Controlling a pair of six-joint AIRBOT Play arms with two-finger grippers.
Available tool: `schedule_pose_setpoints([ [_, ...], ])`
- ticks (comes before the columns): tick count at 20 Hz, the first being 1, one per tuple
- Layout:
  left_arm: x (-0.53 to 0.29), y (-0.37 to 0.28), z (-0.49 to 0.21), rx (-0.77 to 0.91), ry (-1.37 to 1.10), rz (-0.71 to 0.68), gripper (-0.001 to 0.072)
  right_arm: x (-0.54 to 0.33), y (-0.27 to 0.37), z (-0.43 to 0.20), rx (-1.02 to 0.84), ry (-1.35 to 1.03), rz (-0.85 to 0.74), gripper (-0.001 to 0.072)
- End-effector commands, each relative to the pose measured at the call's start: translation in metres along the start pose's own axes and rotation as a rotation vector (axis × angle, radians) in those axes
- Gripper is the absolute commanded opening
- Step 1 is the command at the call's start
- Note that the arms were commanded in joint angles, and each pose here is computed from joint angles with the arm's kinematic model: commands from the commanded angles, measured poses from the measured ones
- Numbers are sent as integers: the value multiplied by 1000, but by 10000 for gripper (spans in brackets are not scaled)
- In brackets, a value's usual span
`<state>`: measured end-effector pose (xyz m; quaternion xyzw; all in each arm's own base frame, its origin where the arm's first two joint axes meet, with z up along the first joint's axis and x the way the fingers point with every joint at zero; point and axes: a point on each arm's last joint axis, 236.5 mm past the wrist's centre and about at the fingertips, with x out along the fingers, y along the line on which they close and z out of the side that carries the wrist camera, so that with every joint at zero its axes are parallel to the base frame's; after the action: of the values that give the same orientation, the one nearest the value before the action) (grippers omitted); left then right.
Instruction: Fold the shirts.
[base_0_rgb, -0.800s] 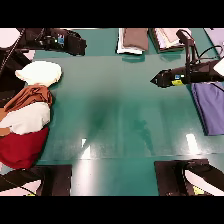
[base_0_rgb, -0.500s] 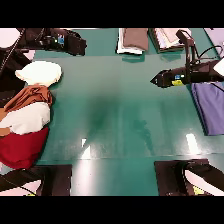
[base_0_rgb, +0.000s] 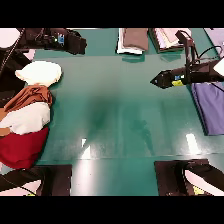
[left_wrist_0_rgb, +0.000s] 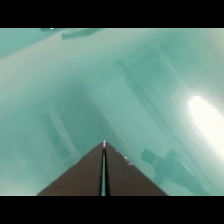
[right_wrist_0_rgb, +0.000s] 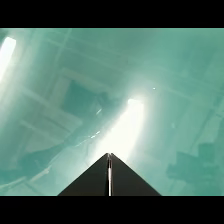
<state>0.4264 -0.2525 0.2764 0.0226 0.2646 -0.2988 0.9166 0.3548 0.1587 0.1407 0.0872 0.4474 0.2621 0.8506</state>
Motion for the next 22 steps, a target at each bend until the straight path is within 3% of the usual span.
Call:
schedule_pose_setpoints([
  [1, -2, 42, 14, 99, -54, 151, 497, 0, 1, -1, 0, 5, 2, 14],
  [2, -5, 72, 14, 71, -54, 249, 608, 0, 1, -2, 0, 9, 3, 15],
  [4, -10, 141, 3, 34, -19, 425, 611, 0, 1, -4, 0, 16, 5, 14],
  [8, 6, 261, -68, -124, 153, 588, 611, 0, 3, -4, 3, 17, 11, 15],
  [15, 65, 368, -234, -338, 477, 642, 611, 0, 3, -4, 3, 16, 11, 14],
  [21, 86, 381, -267, -356, 515, 639, 608, 0, 3, -4, 3, 15, 10, 15],
  [22, 84, 381, -264, -374, 509, 646, 522, 0, 3, -3, 3, 13, 10, 15],
])
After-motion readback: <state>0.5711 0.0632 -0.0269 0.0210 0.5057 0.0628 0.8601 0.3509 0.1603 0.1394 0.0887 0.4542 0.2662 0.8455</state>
